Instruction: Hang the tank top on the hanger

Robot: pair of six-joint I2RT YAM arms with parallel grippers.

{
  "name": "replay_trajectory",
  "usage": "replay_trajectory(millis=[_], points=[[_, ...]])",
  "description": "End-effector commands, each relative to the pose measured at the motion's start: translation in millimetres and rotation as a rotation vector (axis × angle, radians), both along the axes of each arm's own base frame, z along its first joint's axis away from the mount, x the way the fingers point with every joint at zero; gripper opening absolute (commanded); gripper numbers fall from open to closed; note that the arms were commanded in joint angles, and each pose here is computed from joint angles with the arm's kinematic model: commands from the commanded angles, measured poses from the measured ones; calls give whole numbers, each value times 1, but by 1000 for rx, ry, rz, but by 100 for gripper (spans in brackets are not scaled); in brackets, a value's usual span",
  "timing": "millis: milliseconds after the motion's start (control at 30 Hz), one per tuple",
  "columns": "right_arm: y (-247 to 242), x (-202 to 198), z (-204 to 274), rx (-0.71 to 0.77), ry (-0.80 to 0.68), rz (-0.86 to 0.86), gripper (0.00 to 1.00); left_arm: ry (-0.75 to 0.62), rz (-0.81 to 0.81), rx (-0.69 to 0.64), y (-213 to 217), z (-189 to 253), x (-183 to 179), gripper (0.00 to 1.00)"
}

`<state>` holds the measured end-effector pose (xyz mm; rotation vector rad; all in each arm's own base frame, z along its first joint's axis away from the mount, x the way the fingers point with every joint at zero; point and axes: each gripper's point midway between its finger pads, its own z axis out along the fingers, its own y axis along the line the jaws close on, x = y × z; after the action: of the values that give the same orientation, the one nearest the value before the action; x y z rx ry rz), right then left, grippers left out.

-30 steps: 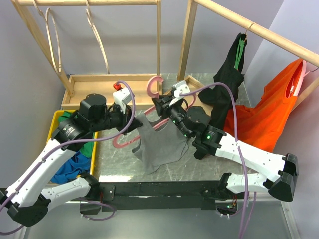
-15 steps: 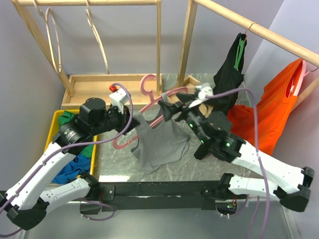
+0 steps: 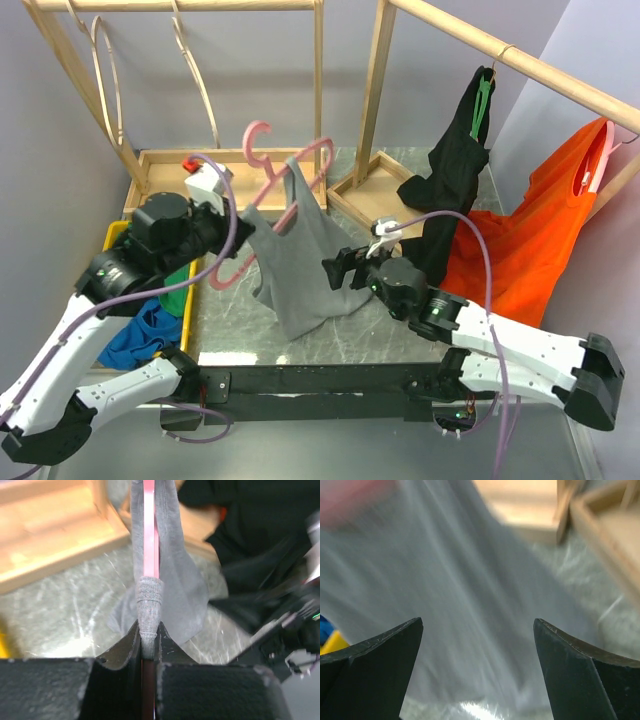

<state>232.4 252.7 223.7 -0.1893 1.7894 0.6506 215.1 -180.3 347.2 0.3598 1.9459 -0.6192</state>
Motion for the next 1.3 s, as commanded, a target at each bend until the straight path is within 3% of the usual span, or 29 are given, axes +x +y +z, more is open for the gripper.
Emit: replay_trajectory(millis=[0, 267, 567, 900, 1167, 1200, 1233, 1267], points=[[12, 0, -13, 92, 84, -5, 100, -166, 127, -105, 25, 75, 4, 1], [28, 8, -63, 23, 166, -16, 100, -289, 110, -144, 25, 144, 5, 1], [48, 44, -98, 15, 250, -21, 100, -316, 105, -135, 16, 160, 18, 1], [68, 73, -142, -194, 332, -97, 99, -314, 102, -127, 14, 156, 20, 1], [85, 51, -173, -323, 390, -103, 84, -307, 121, -117, 17, 149, 22, 1], [86, 47, -180, -341, 401, -98, 79, -307, 123, -117, 18, 149, 22, 1], [86, 46, -182, -345, 410, -100, 63, -303, 123, -115, 17, 146, 22, 1], [91, 48, -181, -336, 413, -93, 56, -302, 123, -114, 17, 145, 22, 1]])
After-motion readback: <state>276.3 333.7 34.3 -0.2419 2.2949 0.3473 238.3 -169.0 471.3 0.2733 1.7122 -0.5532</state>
